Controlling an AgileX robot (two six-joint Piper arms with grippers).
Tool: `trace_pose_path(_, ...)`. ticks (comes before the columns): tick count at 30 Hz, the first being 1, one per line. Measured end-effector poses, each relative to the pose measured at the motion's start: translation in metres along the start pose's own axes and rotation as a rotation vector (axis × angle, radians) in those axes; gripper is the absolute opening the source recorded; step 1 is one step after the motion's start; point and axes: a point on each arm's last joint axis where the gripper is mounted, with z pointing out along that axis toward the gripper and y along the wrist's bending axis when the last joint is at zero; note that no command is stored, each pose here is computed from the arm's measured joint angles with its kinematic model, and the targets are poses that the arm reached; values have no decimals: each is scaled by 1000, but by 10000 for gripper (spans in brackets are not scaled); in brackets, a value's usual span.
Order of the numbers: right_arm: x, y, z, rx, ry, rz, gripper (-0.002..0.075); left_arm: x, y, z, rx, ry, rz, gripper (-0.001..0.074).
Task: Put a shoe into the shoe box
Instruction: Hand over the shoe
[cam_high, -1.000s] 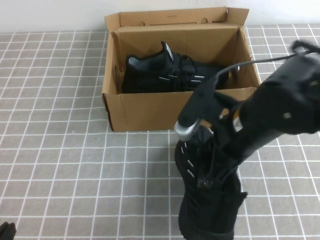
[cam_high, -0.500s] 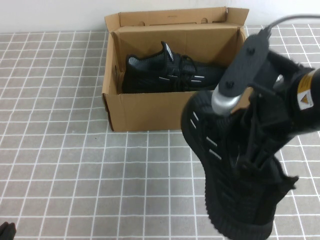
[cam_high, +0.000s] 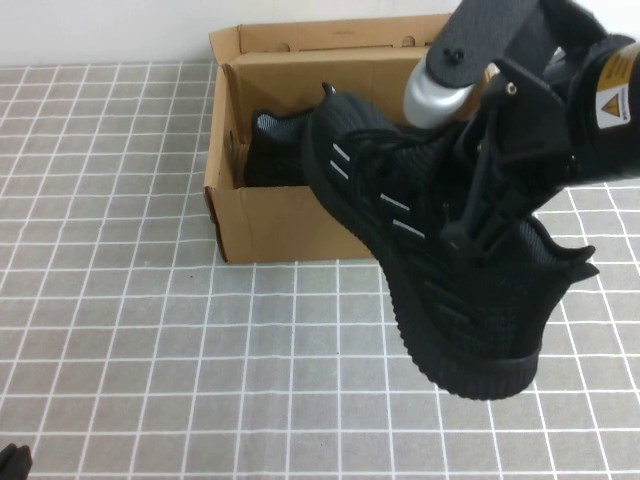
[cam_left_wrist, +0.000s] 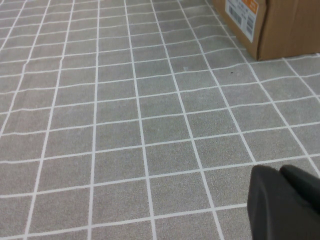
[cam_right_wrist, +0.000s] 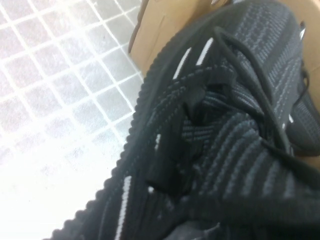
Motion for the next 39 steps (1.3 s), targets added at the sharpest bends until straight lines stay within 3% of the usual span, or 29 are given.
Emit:
trace_pose_path(18,2,1,5,-8,35,-1,-8,-2,0,0,-5,-18,1,-1)
trace_pose_path(27,4,3,5,-34,57,16,-8,-25,2,-4,38,-279,-432,-1)
trace_pose_path(34,4,3,5,-39,56,20,-8,-33,7,-6,40,-377,-602,-1)
trace_pose_path(39,4,4,5,-41,57,21,-8,-33,7,-6,45,-382,-635,-1)
